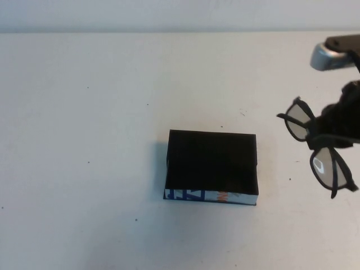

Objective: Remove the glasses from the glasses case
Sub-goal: Place the glasses on the table

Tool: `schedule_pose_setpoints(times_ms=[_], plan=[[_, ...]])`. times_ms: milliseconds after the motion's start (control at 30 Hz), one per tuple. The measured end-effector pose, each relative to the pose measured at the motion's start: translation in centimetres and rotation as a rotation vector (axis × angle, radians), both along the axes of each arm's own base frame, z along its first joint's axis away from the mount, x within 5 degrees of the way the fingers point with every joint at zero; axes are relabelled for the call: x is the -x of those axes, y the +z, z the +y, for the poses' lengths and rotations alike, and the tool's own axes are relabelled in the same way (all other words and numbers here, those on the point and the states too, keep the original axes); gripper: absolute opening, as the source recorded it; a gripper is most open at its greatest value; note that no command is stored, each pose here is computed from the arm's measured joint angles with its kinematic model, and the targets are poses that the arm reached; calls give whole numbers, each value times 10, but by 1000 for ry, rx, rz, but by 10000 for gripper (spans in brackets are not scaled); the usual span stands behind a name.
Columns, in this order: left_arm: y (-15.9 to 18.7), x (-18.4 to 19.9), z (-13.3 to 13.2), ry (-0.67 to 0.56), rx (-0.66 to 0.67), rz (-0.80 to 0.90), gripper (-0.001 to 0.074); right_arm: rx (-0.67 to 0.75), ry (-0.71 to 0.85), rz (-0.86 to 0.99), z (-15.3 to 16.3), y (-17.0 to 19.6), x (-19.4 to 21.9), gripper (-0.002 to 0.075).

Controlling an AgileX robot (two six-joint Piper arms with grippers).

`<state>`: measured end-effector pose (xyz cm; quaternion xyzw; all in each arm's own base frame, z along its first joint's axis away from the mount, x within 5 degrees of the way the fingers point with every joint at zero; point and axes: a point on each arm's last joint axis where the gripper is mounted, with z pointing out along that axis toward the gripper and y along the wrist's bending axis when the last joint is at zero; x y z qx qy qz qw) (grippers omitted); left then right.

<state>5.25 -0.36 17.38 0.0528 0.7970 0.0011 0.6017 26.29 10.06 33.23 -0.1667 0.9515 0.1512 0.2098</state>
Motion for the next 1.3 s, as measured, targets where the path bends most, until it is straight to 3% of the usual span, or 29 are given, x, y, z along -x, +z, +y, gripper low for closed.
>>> schedule_pose_setpoints(times_ms=[300, 700, 1000, 1167, 1300], plan=[[0, 0, 0, 0, 0, 0, -5, -5, -160, 5, -17, -88, 20, 41], [0, 0, 0, 0, 0, 0, -5, 22, -201, 145, -13, -138, 0, 59], [0, 0, 0, 0, 0, 0, -5, 10, -228, 90, -12, -142, -9, 169], [0, 0, 0, 0, 0, 0, -5, 0, -213, 93, -12, -129, -6, 173], [0, 0, 0, 0, 0, 0, -5, -35, -186, -24, -15, -91, 9, 144]])
